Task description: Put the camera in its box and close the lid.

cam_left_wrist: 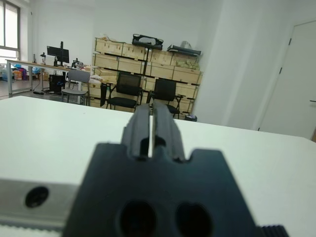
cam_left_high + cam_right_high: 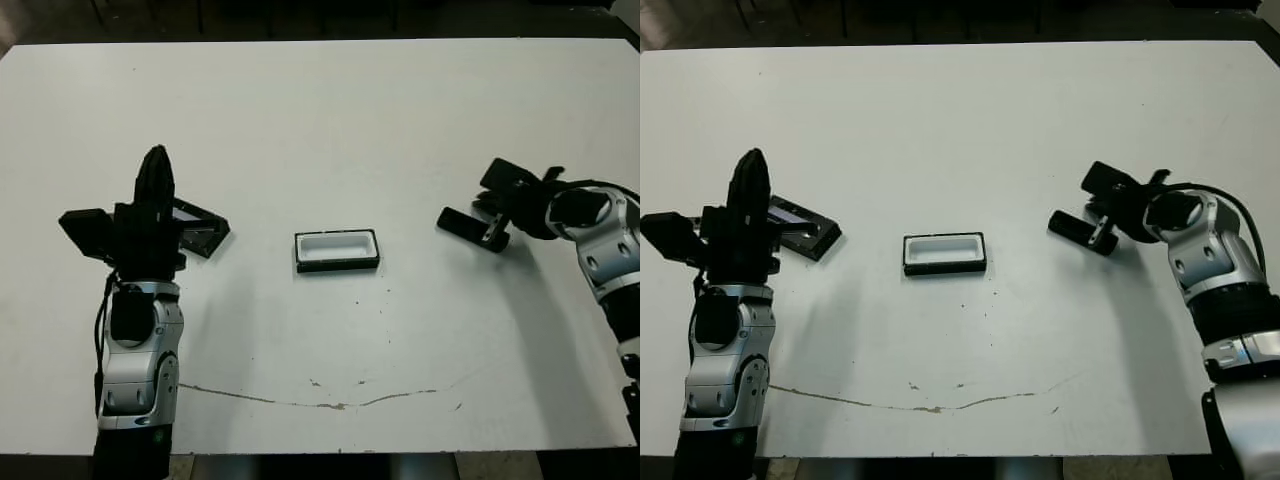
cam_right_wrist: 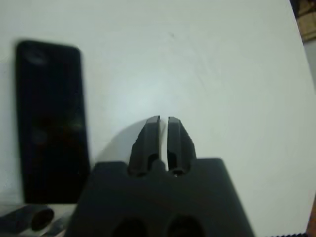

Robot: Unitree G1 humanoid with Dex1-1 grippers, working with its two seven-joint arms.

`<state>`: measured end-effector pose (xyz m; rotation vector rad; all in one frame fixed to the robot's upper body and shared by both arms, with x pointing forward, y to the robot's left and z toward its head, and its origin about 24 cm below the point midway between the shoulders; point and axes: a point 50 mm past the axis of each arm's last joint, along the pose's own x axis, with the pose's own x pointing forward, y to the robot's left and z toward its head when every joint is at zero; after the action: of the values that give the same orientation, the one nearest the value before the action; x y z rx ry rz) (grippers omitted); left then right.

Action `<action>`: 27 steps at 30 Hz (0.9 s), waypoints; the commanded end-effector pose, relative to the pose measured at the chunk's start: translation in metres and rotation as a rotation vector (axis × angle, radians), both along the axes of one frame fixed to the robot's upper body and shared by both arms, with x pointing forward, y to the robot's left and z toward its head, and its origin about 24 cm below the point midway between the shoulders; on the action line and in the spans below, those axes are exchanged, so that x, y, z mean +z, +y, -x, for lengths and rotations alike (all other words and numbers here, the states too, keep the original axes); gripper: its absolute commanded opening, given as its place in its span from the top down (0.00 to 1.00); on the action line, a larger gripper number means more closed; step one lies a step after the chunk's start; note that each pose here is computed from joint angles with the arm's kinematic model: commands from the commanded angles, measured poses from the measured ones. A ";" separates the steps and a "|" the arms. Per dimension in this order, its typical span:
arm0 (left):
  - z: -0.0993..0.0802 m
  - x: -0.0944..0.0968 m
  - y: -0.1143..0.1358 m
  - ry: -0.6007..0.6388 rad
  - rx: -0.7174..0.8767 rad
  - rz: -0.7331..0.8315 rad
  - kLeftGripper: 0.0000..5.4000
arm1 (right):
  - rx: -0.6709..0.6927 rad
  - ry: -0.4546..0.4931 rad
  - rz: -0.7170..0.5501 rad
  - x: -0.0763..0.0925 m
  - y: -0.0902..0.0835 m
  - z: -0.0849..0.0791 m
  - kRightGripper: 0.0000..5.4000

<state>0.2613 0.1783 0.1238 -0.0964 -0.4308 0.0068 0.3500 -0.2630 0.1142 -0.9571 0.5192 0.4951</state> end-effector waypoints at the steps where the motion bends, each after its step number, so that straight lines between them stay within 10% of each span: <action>1: 0.001 -0.007 0.002 0.035 0.005 0.002 1.00 | -0.049 0.082 0.025 -0.020 -0.019 0.011 1.00; 11: 0.001 -0.006 0.003 0.030 -0.001 0.003 1.00 | -0.065 0.117 0.046 -0.019 -0.045 0.019 1.00; 27: 0.001 -0.005 0.002 0.028 0.001 0.000 1.00 | 0.057 0.204 -0.033 -0.020 -0.032 0.043 1.00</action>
<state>0.2615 0.1789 0.1234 -0.1006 -0.4259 0.0064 0.3196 -0.2924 0.1182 -0.9362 0.5571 0.6052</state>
